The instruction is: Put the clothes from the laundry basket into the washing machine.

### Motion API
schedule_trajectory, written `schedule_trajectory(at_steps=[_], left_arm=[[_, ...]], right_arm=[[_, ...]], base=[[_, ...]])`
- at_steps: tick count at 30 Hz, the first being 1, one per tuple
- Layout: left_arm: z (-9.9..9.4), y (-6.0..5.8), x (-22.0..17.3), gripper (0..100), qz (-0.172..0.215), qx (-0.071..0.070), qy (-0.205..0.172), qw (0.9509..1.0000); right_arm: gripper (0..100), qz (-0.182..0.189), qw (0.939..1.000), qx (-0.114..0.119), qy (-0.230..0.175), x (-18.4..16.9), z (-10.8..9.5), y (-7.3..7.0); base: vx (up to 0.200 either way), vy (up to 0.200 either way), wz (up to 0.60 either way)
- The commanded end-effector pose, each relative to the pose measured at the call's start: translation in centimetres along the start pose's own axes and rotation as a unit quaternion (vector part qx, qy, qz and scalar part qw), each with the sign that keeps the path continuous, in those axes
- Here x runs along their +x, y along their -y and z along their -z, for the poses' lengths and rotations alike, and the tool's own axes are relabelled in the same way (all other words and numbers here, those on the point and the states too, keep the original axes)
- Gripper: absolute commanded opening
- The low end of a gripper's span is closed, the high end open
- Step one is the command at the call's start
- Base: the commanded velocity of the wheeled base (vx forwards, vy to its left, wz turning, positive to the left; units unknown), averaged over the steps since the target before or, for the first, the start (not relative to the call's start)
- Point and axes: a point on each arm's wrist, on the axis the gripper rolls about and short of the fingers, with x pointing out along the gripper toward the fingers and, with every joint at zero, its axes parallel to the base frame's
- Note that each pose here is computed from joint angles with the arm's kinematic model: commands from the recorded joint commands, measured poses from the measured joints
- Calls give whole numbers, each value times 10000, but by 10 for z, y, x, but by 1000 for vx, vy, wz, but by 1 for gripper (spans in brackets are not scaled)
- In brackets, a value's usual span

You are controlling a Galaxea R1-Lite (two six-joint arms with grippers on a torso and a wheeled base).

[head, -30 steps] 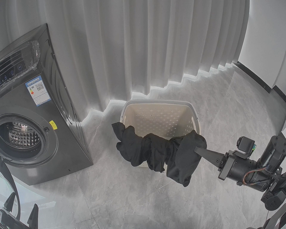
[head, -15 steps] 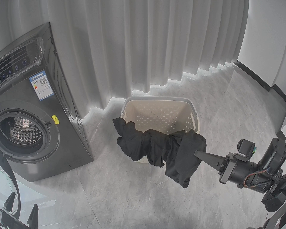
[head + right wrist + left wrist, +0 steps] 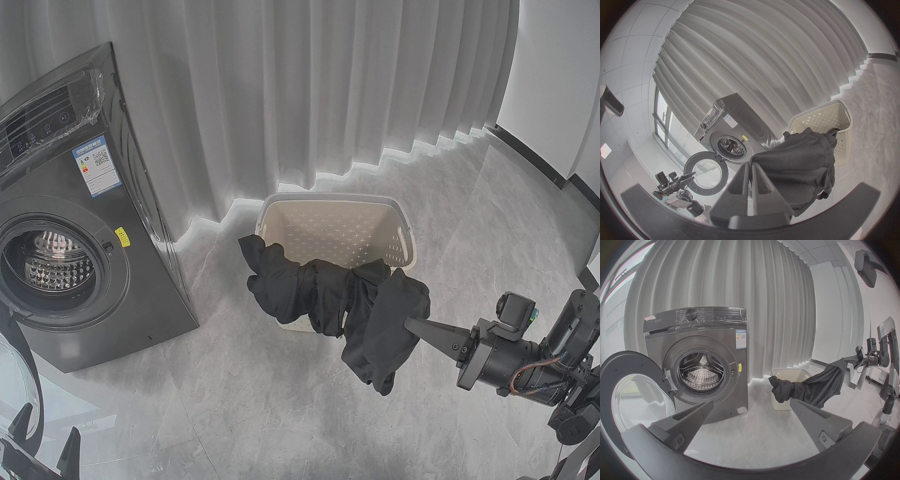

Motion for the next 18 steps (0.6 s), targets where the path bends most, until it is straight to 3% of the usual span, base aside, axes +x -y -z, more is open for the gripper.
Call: schedule_trajectory(at_steps=[1,18], left_arm=[[5,0,0,100,-2,4,-8,10000],[5,0,0,100,-2,-3,-15,10000]], right_arm=[[0,-46,10000,-21,52,3,-2,-1],[0,-68,10000,12,-19,2,1,-2]], base=[[0,0,0],[0,0,0]])
